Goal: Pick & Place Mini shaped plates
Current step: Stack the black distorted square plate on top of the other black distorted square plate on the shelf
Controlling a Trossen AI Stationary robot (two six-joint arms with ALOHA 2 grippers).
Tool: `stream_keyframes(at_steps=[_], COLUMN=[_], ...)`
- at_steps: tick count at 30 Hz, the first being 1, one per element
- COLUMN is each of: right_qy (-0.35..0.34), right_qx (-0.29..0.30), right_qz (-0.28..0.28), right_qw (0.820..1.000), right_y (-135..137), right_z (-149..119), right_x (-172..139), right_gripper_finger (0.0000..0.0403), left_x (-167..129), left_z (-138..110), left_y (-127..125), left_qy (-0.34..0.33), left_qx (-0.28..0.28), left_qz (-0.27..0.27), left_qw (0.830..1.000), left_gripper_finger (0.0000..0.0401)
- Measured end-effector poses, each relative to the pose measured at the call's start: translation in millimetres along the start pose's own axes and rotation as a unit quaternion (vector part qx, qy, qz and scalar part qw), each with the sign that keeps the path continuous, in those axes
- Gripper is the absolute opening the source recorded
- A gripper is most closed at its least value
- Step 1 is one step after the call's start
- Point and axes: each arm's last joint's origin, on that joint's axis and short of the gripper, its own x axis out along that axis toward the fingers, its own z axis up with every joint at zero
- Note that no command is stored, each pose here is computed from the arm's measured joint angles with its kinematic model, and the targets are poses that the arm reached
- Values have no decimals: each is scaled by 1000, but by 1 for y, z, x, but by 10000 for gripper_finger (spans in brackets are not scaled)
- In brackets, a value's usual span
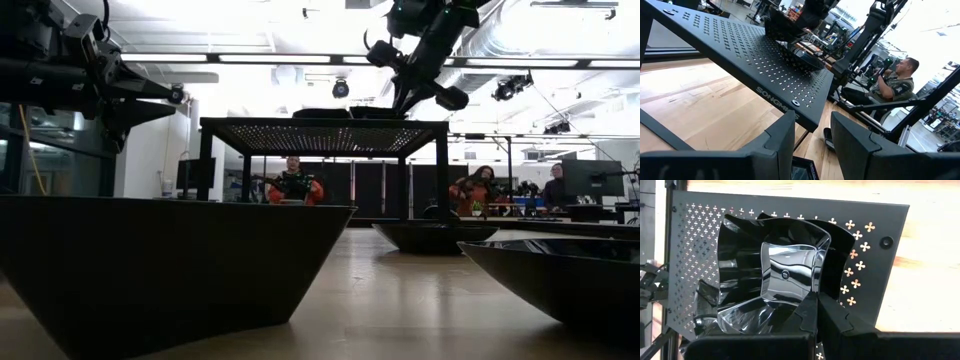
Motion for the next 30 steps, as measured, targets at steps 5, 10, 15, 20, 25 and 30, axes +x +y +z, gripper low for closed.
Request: stream_keyframes(at_steps=[5,10,15,20,25,30], right_qy=[-2,-3,-8,-9,-5,-3], right_qx=[0,-2,-3,-2,-5,-7], right_qz=[-1,-1,-5,-3,1,5], right_qw=[1000,1000,1000,1000,1000,1000], right_y=[0,-1,-2,-1,-1,-1], right_z=[0,2,2,3,2,3], right_x=[0,0,0,0,0,0], right_gripper_finger=[0,0,6,23,38,49], left_x=[0,0,0,0,0,0], left_z=[0,0,0,0,0,0], left_y=[0,0,0,0,0,0], left_qy=[0,0,0,0,0,0], left_qx=[0,0,0,0,0,0], left_qz=[0,0,0,0,0,0], left_qw=[1000,1000,1000,1000,1000,1000], left_gripper_finger=[124,124,124,124,124,124])
